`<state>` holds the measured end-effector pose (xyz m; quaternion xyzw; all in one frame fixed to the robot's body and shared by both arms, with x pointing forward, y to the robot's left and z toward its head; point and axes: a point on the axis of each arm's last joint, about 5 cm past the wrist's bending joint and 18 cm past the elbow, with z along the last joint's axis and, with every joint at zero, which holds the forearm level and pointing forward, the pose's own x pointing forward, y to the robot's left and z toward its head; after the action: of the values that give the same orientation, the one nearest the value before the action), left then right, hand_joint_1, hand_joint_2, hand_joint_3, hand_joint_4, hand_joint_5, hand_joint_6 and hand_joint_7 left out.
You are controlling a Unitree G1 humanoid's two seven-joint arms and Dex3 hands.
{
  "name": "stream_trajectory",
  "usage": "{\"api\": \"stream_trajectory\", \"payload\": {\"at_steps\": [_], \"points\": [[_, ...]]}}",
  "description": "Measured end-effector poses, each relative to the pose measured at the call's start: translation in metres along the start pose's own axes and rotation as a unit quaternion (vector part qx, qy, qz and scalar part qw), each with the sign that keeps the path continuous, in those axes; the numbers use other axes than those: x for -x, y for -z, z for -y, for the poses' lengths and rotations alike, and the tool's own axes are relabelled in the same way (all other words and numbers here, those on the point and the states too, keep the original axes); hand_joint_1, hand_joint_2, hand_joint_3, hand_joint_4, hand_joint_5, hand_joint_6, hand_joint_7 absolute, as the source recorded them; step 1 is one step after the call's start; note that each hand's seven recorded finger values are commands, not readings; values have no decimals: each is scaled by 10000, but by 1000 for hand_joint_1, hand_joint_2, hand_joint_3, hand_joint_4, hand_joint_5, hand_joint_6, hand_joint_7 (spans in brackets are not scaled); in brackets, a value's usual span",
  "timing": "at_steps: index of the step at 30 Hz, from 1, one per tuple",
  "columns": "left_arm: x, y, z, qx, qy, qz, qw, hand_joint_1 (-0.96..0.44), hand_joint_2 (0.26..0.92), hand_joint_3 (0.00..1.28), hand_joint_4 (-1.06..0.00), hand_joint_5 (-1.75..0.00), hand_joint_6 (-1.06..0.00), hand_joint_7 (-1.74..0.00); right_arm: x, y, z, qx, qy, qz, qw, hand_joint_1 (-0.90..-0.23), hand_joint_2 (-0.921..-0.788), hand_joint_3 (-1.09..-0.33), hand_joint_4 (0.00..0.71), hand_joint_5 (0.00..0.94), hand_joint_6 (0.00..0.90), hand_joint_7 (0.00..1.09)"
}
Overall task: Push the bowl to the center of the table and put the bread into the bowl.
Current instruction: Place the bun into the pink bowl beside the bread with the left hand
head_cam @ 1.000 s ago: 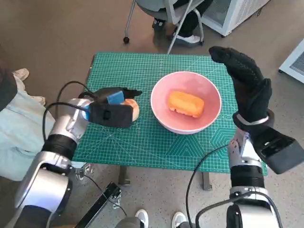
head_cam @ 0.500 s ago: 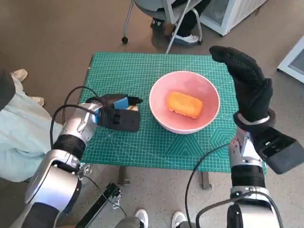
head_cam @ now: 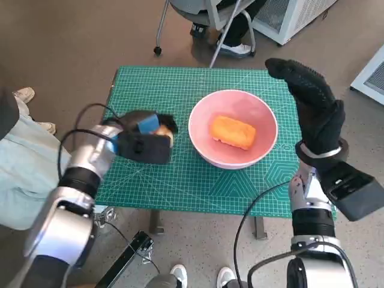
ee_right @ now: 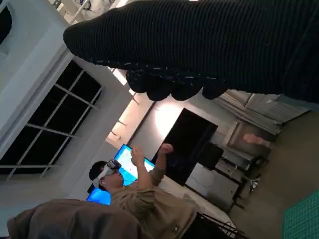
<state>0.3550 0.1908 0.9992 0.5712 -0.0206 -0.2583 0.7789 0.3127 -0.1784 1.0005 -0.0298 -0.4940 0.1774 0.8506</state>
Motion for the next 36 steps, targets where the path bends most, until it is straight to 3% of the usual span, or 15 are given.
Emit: {"api": "stream_trajectory", "payload": {"at_steps": [8, 17, 26, 28, 30, 31, 33, 36], "points": [[100, -154, -390, 145, -1017, 978, 9899, 2, 919, 107, -618, -1201, -615, -1229, 0, 4, -7, -3, -15, -5, 10000, -632, -921, -725, 329, 1, 18, 833], [192, -491, -740, -41, -1799, 1969, 9638, 2, 919, 99, -605, -1158, -643, -1251, -14, 4, -10, -8, -23, 11, 10000, -632, -921, -726, 328, 0, 16, 839], [111, -773, -740, -28, -1616, 2501, 9546, 1, 920, 120, -541, -1209, -660, -1246, -22, -4, -10, -3, -30, 39, 10000, -631, -921, -726, 325, 0, 15, 843], [71, -805, -699, 32, -1440, 2597, 9549, 1, 921, 148, -523, -1250, -609, -1273, -24, -6, -9, 1, -30, 48, 10000, -631, -921, -725, 325, 0, 15, 843], [31, -830, -655, 95, -1258, 2652, 9559, 0, 921, 261, -418, -1381, -458, -1402, -27, -8, -9, 4, -32, 58, 10000, -632, -921, -725, 325, 0, 15, 843], [12, -840, -633, 107, -1160, 2659, 9569, -16, 896, 266, -357, -1275, -390, -1314, -27, -9, -10, 4, -34, 62, 10000, -632, -921, -724, 325, 0, 15, 842], [-34, -862, -578, 124, -910, 2643, 9600, -64, 837, 261, -249, -812, -239, -989, -25, -13, -8, 10, -32, 70, 10000, -632, -921, -724, 326, 0, 16, 842], [-81, -885, -516, 51, -582, 2559, 9649, -103, 819, 202, -184, -383, -119, -772, -20, -18, -8, 18, -34, 83, 10000, -634, -921, -723, 326, 0, 16, 840]]}}
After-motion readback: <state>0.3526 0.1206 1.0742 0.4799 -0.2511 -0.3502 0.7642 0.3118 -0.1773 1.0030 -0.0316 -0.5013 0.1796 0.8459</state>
